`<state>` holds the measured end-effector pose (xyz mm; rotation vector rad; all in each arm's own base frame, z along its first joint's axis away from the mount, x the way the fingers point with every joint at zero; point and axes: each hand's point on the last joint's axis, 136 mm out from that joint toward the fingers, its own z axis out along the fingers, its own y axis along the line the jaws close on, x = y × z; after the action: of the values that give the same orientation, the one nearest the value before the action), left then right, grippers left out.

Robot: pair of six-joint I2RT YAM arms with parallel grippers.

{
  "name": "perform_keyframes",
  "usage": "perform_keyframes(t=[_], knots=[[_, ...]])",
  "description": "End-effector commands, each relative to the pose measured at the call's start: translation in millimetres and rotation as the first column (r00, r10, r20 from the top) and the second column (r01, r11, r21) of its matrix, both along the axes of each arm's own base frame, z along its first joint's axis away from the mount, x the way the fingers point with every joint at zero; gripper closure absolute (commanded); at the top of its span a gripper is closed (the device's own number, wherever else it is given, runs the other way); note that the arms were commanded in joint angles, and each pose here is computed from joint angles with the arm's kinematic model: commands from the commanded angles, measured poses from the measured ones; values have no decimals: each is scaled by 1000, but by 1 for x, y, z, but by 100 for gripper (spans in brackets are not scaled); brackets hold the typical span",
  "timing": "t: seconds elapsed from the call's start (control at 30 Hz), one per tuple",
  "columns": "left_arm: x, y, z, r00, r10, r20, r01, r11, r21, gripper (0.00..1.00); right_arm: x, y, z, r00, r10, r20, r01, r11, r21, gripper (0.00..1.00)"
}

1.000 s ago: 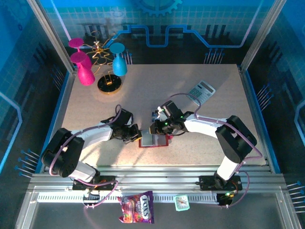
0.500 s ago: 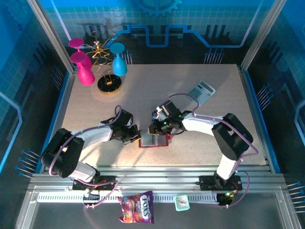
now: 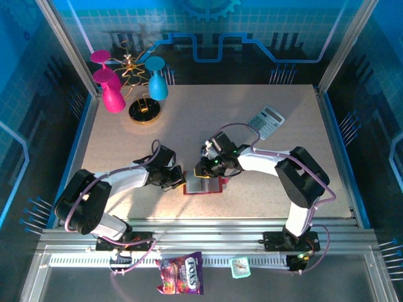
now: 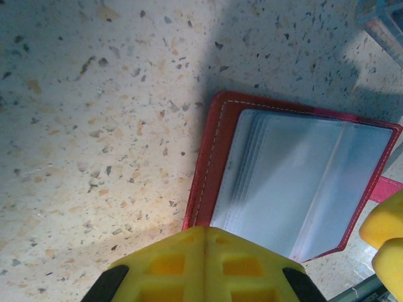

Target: Take the credit cards out of the card holder

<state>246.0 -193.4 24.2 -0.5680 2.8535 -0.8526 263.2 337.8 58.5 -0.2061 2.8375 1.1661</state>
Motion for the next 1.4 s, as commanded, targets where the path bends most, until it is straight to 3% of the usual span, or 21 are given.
perform_keyframes(t=[0.0, 1.37], knots=[[-10, 4, -11, 1000, -7, -29, 8, 1000, 23, 95, -1, 3, -2, 999, 13, -30, -13, 1000, 1, 76], [-8, 10, -21, 999, -26, -48, 30, 997, 72, 96, -19, 14, -20, 992, 64, -106, -66, 998, -11, 68]])
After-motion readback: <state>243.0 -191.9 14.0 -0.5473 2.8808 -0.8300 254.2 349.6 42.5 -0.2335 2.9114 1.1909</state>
